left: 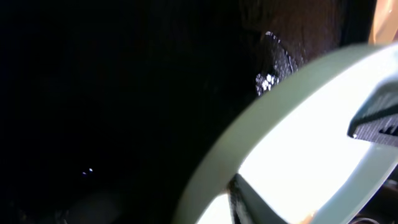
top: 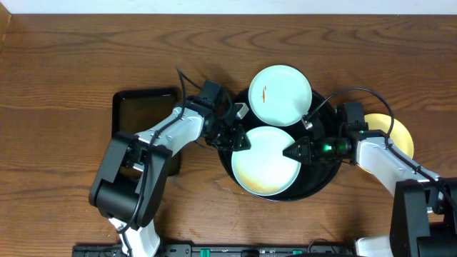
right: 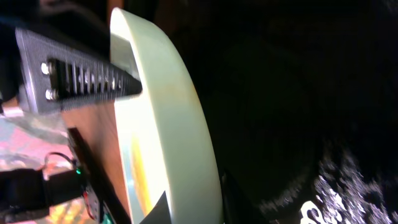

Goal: Clean dirty plates on tray and stack at the side
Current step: 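Lift the pale green plate and tilt it over the black tray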

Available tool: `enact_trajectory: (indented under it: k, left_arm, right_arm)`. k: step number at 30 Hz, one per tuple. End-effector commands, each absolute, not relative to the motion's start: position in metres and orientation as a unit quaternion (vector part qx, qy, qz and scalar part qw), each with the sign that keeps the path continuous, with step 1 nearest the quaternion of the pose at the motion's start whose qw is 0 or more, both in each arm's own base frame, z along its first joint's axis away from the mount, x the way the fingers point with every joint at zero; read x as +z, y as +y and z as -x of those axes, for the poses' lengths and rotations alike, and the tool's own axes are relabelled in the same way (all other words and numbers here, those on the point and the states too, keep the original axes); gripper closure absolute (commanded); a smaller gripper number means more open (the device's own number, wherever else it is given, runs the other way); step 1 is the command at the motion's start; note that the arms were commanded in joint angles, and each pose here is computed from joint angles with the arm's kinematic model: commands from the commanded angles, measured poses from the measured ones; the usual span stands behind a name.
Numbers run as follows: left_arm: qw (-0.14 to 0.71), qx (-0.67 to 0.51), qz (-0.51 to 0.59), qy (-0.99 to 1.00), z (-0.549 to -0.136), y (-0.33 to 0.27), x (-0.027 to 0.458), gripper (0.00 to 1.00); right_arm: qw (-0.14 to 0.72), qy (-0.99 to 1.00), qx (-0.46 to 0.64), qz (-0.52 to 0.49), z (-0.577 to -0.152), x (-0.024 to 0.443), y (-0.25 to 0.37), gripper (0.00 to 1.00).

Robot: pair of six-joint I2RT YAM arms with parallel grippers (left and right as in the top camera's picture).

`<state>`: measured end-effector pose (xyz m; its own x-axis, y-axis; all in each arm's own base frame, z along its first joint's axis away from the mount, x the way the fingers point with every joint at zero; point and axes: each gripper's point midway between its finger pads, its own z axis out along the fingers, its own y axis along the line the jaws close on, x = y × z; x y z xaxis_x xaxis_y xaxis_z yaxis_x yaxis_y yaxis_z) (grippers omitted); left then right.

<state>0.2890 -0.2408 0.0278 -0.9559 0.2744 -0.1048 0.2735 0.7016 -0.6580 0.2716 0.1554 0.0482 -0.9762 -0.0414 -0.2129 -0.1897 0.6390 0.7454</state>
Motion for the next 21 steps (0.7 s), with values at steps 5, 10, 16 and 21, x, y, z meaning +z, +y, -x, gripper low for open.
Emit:
enact_trajectory:
  k: [5, 10, 16, 21]
  left_arm:
    - [-0.078, 0.345, 0.084, -0.932, -0.321, -0.188, 0.101, 0.51]
    - [-0.153, 0.319, 0.01, -0.935, -0.328, -0.12, 0.152, 0.48]
    - [-0.219, 0.228, -0.103, -0.943, -0.312, -0.029, 0.185, 0.46]
    - [-0.242, 0.204, -0.169, -0.933, -0.292, 0.012, 0.2, 0.46]
  right_arm:
    - [0.079, 0.883, 0.461, 0.031, -0.28, 0.063, 0.168, 0.99]
    - [0.086, 0.878, 0.47, 0.033, -0.293, 0.079, 0.185, 0.99]
    - [0.129, 0.877, 0.459, 0.051, -0.32, 0.107, 0.224, 0.99]
    - [0.201, 0.869, 0.447, 0.066, -0.346, 0.145, 0.268, 0.99]
